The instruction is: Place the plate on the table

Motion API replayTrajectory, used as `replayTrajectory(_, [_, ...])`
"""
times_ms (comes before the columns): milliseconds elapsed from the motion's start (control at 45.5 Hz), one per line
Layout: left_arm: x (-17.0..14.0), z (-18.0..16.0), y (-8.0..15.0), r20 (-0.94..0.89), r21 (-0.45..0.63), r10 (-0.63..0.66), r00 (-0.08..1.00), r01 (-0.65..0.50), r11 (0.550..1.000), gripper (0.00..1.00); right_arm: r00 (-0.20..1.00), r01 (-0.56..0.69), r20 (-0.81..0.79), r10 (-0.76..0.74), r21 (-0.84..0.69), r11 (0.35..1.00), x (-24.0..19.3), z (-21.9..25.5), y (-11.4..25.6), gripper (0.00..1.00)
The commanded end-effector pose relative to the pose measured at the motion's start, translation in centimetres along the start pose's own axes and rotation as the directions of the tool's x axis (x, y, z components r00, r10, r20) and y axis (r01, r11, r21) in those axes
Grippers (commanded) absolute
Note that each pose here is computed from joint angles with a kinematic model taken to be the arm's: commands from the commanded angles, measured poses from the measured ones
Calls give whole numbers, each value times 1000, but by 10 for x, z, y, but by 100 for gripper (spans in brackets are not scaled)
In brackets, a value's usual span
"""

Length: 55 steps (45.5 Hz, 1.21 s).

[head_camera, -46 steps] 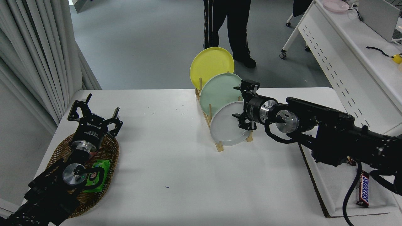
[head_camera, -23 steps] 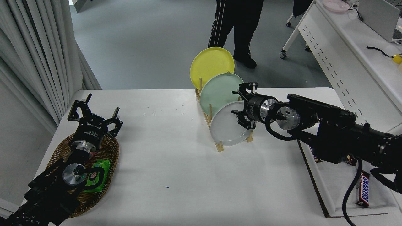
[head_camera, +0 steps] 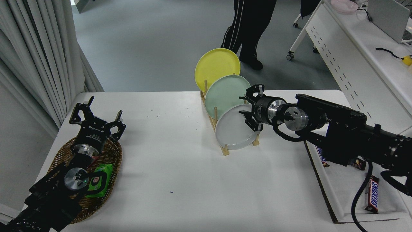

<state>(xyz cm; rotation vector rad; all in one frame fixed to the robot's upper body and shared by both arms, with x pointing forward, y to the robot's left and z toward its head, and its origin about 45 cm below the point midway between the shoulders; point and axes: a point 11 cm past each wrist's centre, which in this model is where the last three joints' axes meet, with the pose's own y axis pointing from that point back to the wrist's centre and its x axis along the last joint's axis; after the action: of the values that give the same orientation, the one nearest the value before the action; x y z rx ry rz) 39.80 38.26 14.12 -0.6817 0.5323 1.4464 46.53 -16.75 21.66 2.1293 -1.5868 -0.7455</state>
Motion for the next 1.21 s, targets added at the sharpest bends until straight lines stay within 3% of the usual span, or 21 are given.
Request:
replayTrajectory(0, [0,0,0,0,1,0,1000,0,1000,100,1000,-7,0,7,1,1000,2,-2,1,42])
replayTrajectory(330, [0,0,0,0,1,0,1000,0,1000,100,999,-38,4,38,1,999,5,-2,1,41])
replayTrajectory(1187, [0,0,0,-1,-1,-1,1000,1,1000,100,999,-34,27,33,8,999,8,-5,-2,21])
